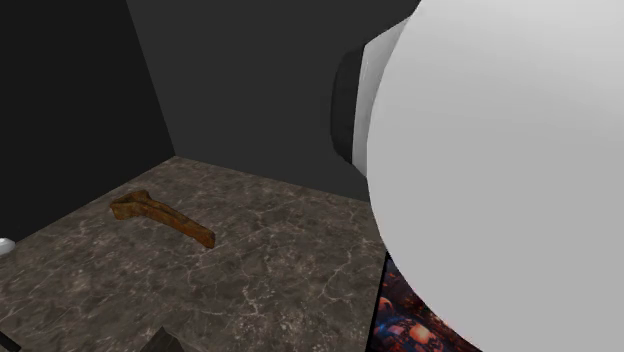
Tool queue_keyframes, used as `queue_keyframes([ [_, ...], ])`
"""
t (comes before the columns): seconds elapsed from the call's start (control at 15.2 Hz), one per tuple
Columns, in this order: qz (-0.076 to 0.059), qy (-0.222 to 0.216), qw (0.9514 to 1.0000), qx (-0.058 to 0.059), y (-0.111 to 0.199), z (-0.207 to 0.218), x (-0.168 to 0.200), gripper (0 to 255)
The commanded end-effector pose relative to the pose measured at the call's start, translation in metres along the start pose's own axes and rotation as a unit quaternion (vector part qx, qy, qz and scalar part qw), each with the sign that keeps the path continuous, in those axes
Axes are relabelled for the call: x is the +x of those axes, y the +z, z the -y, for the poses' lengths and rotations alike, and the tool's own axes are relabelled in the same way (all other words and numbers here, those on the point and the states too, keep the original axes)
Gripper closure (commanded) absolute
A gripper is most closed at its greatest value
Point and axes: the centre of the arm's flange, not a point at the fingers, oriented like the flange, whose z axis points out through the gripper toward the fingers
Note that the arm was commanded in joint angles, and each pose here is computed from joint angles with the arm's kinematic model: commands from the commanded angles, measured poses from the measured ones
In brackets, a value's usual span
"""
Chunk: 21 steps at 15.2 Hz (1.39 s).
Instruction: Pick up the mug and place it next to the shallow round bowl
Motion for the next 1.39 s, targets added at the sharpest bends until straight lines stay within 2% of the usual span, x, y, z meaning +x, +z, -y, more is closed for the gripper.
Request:
queue_keyframes([
  [0.0,0.000,-0.001,1.0000,0.000,-0.001,-0.009,-0.027,255],
  [1.32,0.000,-0.001,1.0000,0.000,0.006,-0.104,-0.273,255],
])
